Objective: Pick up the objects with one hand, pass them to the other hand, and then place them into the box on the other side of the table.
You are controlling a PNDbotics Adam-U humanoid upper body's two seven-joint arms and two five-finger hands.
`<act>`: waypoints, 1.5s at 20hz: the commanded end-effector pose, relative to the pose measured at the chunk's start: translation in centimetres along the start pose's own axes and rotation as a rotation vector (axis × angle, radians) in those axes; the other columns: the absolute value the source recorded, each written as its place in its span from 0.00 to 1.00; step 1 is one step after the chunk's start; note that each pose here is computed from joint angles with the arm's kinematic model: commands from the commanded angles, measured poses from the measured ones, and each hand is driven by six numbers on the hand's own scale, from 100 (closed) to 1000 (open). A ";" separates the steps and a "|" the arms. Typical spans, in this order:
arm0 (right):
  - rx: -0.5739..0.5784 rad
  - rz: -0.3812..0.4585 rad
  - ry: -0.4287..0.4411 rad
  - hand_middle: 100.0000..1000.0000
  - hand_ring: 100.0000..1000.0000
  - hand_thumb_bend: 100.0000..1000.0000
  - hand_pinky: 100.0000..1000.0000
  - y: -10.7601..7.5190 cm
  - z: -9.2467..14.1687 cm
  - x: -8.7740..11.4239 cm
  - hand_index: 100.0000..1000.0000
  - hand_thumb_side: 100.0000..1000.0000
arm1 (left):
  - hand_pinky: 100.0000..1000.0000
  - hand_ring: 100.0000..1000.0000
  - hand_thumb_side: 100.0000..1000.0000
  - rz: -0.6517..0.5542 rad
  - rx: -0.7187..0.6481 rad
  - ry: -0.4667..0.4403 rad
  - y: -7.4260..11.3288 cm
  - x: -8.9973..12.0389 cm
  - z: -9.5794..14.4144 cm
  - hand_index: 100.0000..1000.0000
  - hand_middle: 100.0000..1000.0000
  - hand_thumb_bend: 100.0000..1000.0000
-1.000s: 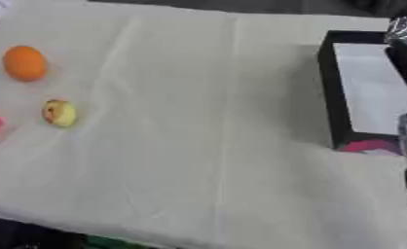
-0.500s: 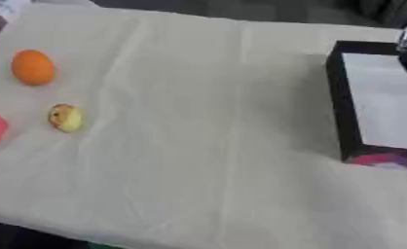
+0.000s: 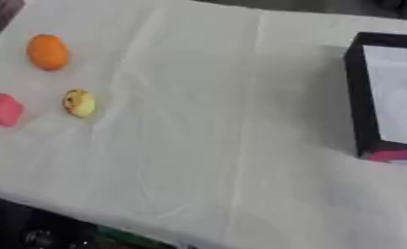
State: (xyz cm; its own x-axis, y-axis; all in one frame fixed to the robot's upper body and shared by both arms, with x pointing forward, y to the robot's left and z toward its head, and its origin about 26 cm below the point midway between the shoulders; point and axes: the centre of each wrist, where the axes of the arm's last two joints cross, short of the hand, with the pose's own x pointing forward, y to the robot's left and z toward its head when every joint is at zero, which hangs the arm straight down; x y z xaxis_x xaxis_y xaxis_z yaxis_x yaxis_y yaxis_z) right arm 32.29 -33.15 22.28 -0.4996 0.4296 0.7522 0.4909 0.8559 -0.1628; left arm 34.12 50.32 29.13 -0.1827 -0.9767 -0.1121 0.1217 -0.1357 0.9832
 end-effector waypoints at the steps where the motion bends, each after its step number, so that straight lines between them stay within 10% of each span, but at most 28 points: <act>1: 0.004 0.019 -0.042 0.77 0.76 0.01 0.86 -0.7 -0.5 1.1 0.88 0.19 | 0.96 0.86 0.00 -0.140 -0.014 0.042 2.0 -0.4 0.8 0.85 0.77 0.95; 30: 0.026 0.009 -0.015 0.76 0.76 0.01 0.86 -0.2 -0.2 0.6 0.88 0.20 | 0.93 0.83 0.00 -0.134 -0.246 -0.198 -0.5 2.6 -6.6 0.81 0.76 0.89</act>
State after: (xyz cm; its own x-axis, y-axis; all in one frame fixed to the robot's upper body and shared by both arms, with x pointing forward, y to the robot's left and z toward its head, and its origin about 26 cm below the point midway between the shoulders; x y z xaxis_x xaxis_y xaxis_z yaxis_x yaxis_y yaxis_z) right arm 32.27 -32.96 21.93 -0.4864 0.4287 0.7614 0.4764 0.8606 -0.1802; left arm 40.37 46.26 26.01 -0.3907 -0.9058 -0.1643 0.3035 -0.2952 0.9060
